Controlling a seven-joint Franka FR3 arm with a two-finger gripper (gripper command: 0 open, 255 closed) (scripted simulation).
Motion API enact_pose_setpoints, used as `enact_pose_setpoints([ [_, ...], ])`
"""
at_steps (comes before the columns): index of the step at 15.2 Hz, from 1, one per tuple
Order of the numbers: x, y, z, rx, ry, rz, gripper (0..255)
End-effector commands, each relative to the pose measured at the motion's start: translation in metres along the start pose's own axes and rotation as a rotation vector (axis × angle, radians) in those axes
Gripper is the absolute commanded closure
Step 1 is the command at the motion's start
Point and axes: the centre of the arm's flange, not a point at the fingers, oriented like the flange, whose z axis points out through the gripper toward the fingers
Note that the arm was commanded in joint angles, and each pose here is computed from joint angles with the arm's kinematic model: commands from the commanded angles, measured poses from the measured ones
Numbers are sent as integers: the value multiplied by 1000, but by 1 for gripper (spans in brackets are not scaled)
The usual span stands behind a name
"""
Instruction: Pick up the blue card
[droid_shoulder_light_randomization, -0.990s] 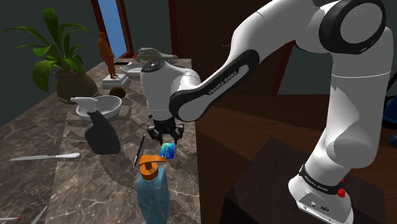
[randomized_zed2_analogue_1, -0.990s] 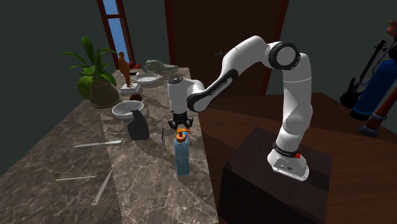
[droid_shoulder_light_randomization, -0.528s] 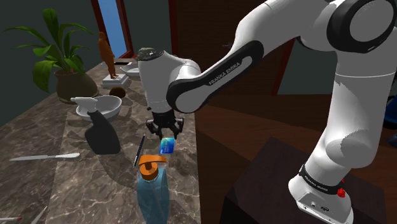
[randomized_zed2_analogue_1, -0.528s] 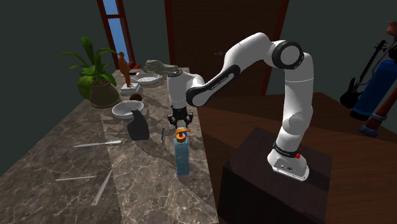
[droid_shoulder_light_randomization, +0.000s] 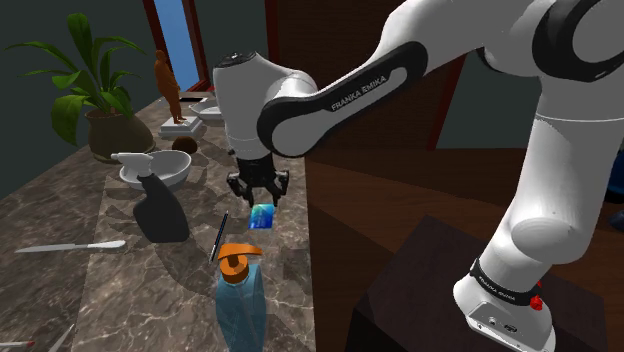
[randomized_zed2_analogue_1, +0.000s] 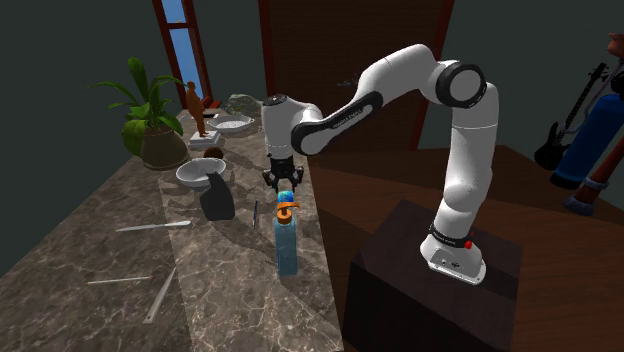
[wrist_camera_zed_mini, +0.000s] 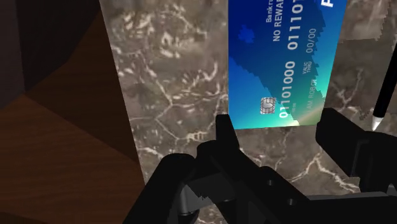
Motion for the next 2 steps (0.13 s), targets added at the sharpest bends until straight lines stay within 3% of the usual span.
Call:
enact_pose_setpoints([
  [1,1,-1,-6,0,0,0,255],
  [2,1,-1,-6,0,0,0,255],
])
